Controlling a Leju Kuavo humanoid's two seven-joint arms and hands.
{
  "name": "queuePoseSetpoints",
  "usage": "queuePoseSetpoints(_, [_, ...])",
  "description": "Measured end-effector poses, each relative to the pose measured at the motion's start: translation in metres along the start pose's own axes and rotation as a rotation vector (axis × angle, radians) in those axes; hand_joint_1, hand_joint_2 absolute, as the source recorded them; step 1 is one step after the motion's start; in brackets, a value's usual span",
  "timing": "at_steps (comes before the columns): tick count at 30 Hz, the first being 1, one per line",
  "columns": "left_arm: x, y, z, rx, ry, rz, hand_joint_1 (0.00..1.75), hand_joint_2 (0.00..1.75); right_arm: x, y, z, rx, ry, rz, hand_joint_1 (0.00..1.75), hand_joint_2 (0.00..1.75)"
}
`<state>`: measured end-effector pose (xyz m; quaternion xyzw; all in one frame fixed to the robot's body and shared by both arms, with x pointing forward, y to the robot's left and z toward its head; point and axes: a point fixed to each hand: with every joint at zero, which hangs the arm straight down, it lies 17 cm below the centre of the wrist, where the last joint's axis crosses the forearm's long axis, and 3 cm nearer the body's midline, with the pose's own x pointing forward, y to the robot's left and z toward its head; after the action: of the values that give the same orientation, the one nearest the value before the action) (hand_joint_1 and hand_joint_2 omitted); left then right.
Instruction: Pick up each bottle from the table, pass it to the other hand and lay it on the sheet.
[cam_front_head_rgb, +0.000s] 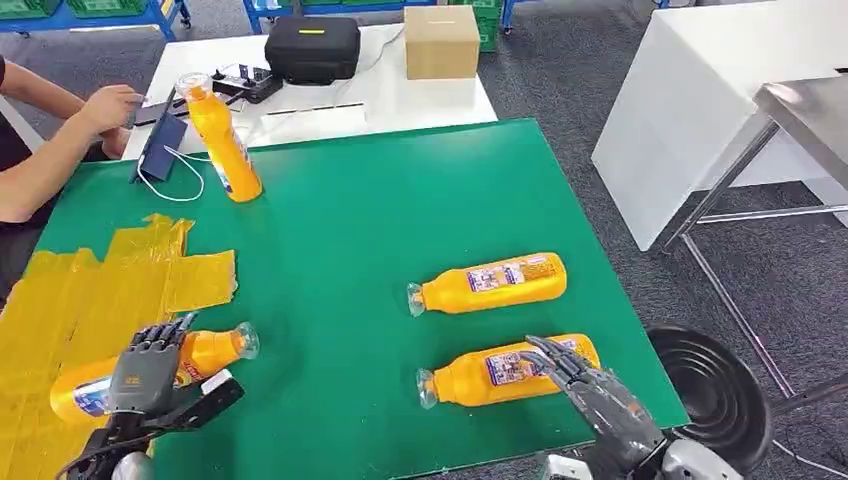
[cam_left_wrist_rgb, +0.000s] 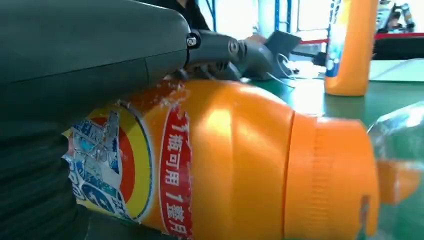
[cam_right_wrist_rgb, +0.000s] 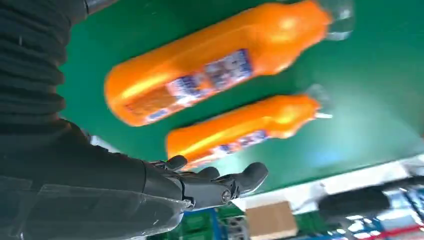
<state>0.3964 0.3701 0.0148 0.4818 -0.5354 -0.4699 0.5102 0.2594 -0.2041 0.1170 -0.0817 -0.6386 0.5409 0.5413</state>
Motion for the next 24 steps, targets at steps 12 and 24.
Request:
queuePoseSetpoints(12, [0.013,0.001,0.001,-0.032,-0.079,0.211,0.0,1.75,-0.04,-0.003,-0.006,0.035,0.099,0.036,0.0,1.75])
queuePoseSetpoints(24, [0.076,0.046,0.019,-0.054,-0.309,0.805,0.0,1.75,-0.087,-0.002,-0.013,0.084,0.201,0.044,0.0,1.75])
